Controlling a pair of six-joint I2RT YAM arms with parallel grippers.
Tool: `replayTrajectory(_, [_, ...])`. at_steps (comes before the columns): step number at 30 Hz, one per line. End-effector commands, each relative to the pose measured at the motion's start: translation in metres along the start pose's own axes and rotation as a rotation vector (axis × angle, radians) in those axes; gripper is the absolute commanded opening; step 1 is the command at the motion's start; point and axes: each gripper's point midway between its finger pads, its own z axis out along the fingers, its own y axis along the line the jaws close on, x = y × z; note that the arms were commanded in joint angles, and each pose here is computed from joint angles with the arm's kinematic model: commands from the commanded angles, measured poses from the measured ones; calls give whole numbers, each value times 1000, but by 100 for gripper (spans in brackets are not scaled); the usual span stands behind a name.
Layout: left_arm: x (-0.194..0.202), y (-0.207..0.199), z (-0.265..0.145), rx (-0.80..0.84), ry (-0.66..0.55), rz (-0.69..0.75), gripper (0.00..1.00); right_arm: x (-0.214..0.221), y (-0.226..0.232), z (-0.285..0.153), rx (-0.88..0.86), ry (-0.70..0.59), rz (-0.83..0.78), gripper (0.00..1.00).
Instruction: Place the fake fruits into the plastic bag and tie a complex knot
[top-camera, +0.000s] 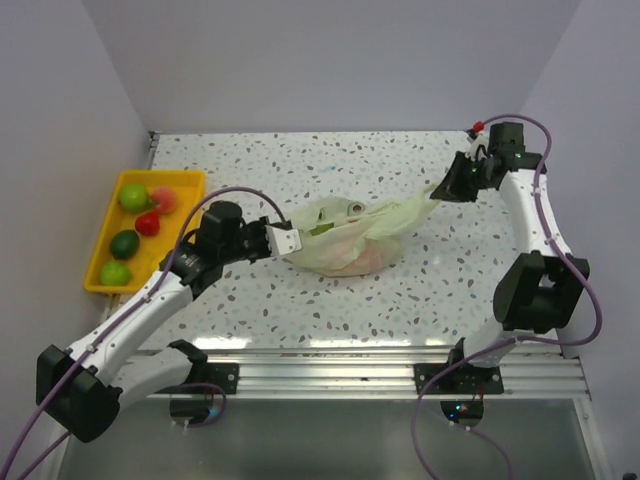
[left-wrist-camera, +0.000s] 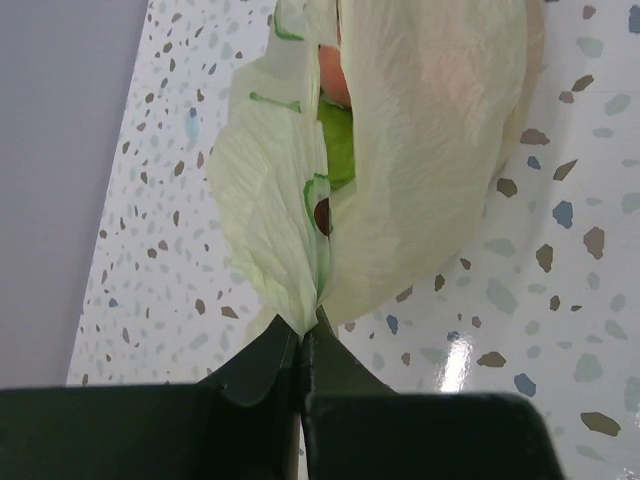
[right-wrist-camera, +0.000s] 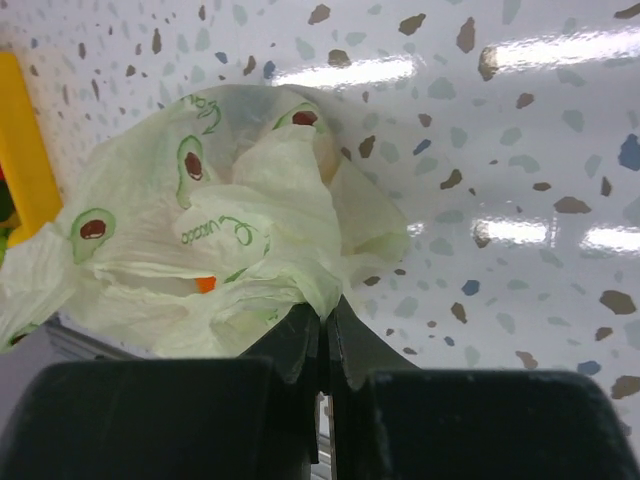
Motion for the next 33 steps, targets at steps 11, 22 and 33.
replayTrajectory(11, [-156, -31, 47, 236, -331, 54, 0, 16, 99, -1, -199, -43, 11, 0])
replayTrajectory(22, [-203, -18, 92, 233, -418, -226, 9, 52, 157, -1, -431, 47, -42, 0])
replayTrajectory(33, [-194, -18, 94, 253, -461, -395, 7, 74, 184, -13, -595, 87, -199, 0])
